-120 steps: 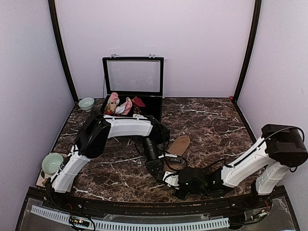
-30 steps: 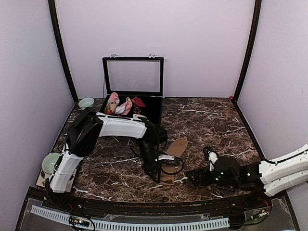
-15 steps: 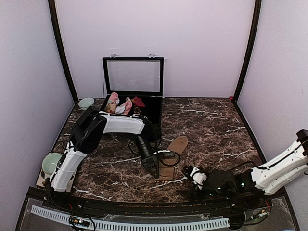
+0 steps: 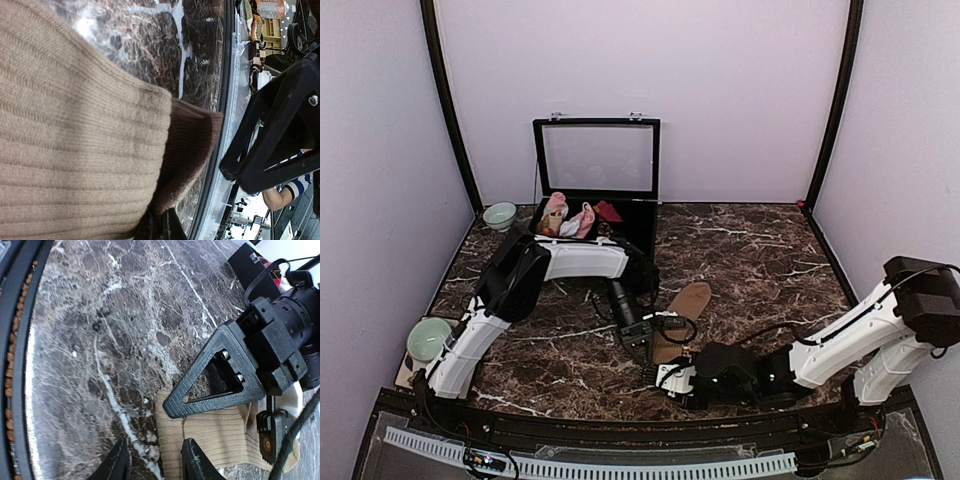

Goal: Roll the socks
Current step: Roll the sock at the center of the board.

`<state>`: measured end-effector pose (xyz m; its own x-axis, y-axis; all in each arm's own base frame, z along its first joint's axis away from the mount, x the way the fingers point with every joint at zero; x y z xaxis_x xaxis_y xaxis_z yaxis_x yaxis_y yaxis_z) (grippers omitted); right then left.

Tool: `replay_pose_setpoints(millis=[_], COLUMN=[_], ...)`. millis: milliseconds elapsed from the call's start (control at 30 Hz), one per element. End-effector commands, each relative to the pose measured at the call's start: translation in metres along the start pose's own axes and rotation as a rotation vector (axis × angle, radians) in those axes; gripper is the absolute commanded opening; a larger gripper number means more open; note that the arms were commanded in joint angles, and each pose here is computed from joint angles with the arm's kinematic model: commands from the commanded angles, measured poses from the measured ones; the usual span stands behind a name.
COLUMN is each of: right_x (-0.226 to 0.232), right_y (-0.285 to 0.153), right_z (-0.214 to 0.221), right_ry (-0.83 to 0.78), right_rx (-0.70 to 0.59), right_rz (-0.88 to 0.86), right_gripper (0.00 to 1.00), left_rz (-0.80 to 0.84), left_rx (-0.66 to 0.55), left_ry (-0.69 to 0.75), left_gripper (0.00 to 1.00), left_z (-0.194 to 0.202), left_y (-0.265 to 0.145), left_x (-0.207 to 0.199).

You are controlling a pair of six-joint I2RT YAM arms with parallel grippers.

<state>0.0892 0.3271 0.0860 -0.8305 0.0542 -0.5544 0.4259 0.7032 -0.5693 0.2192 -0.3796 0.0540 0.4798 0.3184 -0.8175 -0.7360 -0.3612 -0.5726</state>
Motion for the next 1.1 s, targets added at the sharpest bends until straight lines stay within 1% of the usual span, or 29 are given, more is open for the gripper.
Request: replay_pose_setpoints(millis=[0, 67, 267, 367, 467, 533, 600, 667, 767, 867, 933, 1067], right_x=[-0.007, -0.009, -0.009, -0.005, 0.001, 0.007, 0.011, 0.016, 0.019, 0.017, 0.016, 0.018], right_y=[0.014, 0.019, 0.031, 0.033, 0.034, 0.033, 0.031, 0.031, 0.028, 0.023, 0.021, 0.017], right_z=[0.0, 0.005, 0.028, 0.041, 0.053, 0.059, 0.067, 0.074, 0.082, 0.085, 0.084, 0.096], right_ry=[-0.057, -0.054, 0.003, 0.057, 0.108, 0.15, 0.216, 0.272, 0.376, 0.523, 0.643, 0.923], right_rx=[-0.021, -0.016, 0.038, 0.072, 0.116, 0.136, 0.161, 0.193, 0.231, 0.208, 0.176, 0.13], right_rz=[-0.039, -0.057, -0.104, -0.133, -0.162, -0.184, -0.195, -0.205, -0.208, -0.233, -0.274, -0.381], right_gripper=[0.36, 0.35, 0.29, 0.25, 0.15, 0.09, 0.07, 0.04, 0.02, 0.0, 0.0, 0.0], left_rz=[-0.133, -0.136, -0.141, -0.142, -0.152, -0.17, -0.213, -0.229, -0.274, -0.376, -0.423, -0.407], left_rx=[0.036, 0.036, 0.037, 0.041, 0.034, 0.008, -0.027, -0.088, -0.162, -0.217, -0.248, -0.267], left_ry=[0.007, 0.006, 0.012, 0.03, 0.062, 0.093, 0.134, 0.174, 0.237, 0.306, 0.372, 0.512], left_gripper=[0.0, 0.0, 0.0, 0.04, 0.13, 0.2, 0.27, 0.31, 0.34, 0.35, 0.35, 0.37], left_z=[-0.001, -0.001, -0.004, -0.003, -0.001, 0.0, 0.002, 0.004, 0.014, 0.029, 0.04, 0.057], left_y=[0.007, 0.007, 0.007, 0.003, -0.003, -0.011, -0.024, -0.039, -0.057, -0.07, -0.074, -0.069], left_x=[0.031, 0.032, 0.033, 0.028, 0.02, 0.01, 0.001, -0.011, -0.023, -0.028, -0.035, -0.045])
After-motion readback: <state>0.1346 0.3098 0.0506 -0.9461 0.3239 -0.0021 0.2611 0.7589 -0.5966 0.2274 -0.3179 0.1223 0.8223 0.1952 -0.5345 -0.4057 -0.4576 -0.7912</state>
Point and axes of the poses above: each gripper's point midway between its finger pads, its own y axis out along the fingers, its own x axis along the line the jaws close on, z = x × y, the point moved 6 cm from there along -y, back along the fingers, and after that the axes turned 10 degrees about -y, right-handed, at the moved point
